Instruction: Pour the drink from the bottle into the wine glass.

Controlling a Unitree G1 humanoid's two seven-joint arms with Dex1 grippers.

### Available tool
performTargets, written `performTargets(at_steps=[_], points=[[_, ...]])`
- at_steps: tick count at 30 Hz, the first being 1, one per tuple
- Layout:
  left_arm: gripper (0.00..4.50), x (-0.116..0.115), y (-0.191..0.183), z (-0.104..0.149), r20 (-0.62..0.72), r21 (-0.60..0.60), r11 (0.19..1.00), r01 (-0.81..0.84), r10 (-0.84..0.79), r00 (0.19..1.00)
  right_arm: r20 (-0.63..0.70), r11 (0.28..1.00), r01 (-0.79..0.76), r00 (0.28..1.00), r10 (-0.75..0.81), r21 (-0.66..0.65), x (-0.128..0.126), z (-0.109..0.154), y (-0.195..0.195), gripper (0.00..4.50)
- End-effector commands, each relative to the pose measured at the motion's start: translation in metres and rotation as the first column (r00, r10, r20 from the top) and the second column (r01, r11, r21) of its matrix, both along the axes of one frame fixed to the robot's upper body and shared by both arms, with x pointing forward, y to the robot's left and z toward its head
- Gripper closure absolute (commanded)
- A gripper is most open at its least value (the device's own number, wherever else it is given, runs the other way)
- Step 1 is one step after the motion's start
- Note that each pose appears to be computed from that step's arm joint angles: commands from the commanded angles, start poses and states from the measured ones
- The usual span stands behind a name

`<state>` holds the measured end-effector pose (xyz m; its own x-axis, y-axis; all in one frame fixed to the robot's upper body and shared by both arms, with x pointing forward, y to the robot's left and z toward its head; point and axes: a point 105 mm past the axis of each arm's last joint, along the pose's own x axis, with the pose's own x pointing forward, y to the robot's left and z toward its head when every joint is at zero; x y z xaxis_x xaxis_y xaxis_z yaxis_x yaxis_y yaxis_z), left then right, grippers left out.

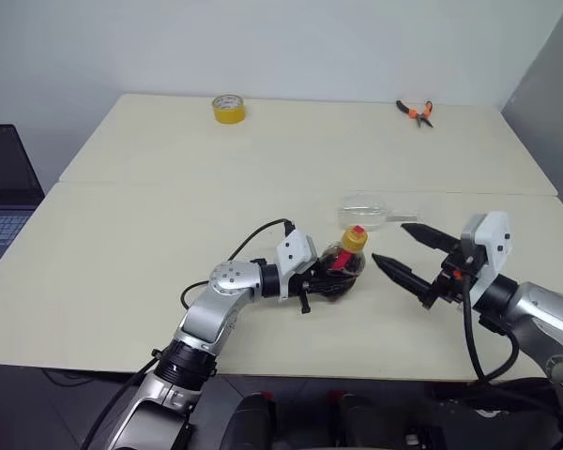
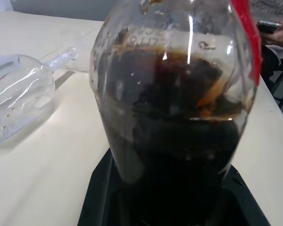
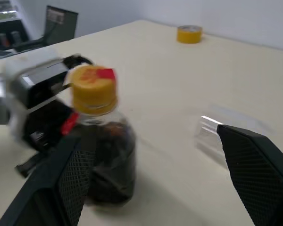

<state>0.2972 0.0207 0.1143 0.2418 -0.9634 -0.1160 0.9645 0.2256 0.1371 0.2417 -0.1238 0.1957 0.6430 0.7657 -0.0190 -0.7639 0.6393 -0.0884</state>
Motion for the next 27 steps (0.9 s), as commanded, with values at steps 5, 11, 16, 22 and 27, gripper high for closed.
performTargets(at_steps=[5,11,16,22,27], points=[[3.52,-0.002,-0.005,0.017,0.066,-0.040,0.999,0.032,-0.029,0.997,0.125,0.999,-0.033,0.992,0.027,0.042,0.010,0.027,0.034,0.23],[3.53,-0.002,-0.007,0.017,0.067,-0.043,0.999,0.032,-0.029,0.997,0.153,0.998,0.049,0.987,-0.055,0.048,0.028,0.025,0.029,0.23],[3.53,-0.003,-0.006,0.017,0.065,-0.042,0.999,0.028,-0.026,0.998,0.152,0.994,0.106,0.982,-0.108,0.024,0.031,0.021,0.012,0.23],[3.53,-0.003,-0.005,0.016,0.063,-0.040,0.999,0.026,-0.024,0.998,0.095,0.991,0.129,0.987,-0.130,0.022,0.021,0.013,-0.009,0.23],[3.55,-0.004,-0.005,0.016,0.062,-0.039,0.999,0.030,-0.028,0.998,0.003,0.998,0.065,0.998,-0.065,0.026,0.004,0.005,-0.015,0.23]])
